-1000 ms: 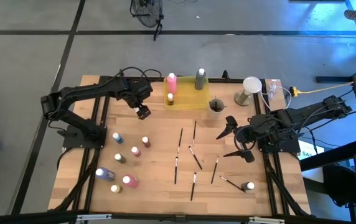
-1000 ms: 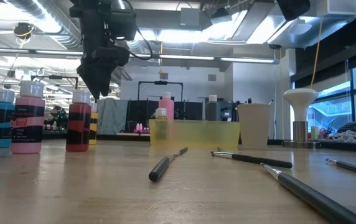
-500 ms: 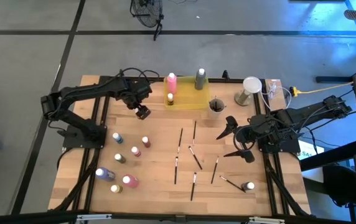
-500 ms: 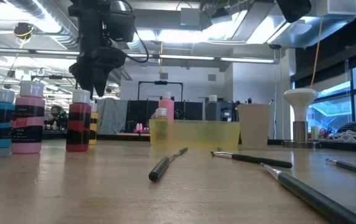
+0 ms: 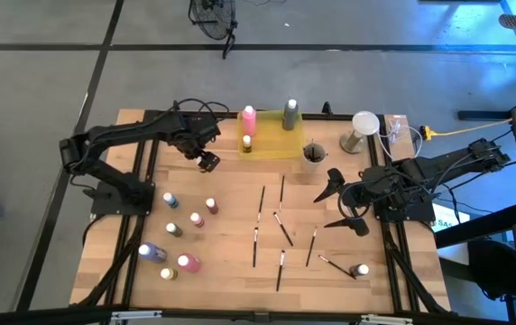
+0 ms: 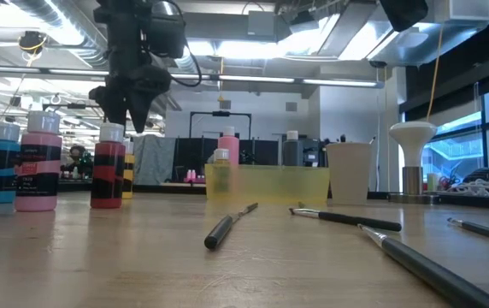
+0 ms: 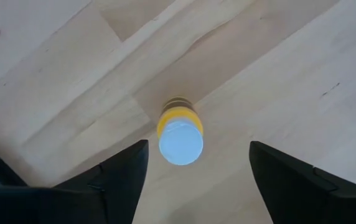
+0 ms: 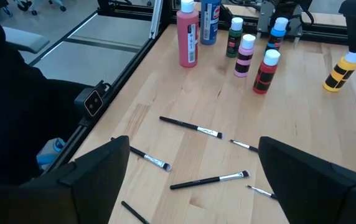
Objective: Pick & Place Paint Supplies
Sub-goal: Put the small yellow paint bottle into the yellow bin
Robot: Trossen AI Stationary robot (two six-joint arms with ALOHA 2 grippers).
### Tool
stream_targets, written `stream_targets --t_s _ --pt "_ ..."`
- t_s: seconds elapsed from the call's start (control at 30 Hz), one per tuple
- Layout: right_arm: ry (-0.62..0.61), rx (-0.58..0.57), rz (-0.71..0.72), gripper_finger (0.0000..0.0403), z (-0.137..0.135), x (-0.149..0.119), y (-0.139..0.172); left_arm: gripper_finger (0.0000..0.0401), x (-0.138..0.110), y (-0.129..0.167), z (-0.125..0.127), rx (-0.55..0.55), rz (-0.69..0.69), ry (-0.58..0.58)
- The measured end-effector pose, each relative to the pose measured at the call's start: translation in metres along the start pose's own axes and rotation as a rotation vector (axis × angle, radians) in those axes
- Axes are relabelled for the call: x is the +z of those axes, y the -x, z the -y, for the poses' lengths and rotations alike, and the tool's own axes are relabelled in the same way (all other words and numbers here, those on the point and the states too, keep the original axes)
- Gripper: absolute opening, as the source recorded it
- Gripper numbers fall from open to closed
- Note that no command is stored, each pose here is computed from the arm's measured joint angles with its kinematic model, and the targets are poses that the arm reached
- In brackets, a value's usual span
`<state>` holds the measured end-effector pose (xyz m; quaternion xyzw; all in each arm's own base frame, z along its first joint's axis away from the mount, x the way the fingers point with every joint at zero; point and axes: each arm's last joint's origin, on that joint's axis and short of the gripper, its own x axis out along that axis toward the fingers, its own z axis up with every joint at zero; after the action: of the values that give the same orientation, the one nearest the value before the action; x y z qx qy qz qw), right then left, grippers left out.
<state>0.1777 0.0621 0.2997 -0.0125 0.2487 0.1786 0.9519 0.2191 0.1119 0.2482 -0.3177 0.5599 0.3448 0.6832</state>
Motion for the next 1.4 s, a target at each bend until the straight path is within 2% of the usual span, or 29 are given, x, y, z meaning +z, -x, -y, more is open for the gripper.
stream_targets --t_s 0.4,0.8,1.4 --pt "0.0 0.0 0.0 0.0359 0.0 0.0 0.0 0.0269 0.008 -0.026 0.006 0.039 -0.096 -0.017" --pt "-0.001 0.0 -0.006 0.0359 0.0 -0.001 0.0 0.0267 0.008 -0.028 0.006 0.044 -0.099 0.006" --pt "-0.027 0.0 -0.015 0.0359 0.0 -0.001 0.0 0.0187 0.005 -0.033 0.002 0.061 -0.117 0.025"
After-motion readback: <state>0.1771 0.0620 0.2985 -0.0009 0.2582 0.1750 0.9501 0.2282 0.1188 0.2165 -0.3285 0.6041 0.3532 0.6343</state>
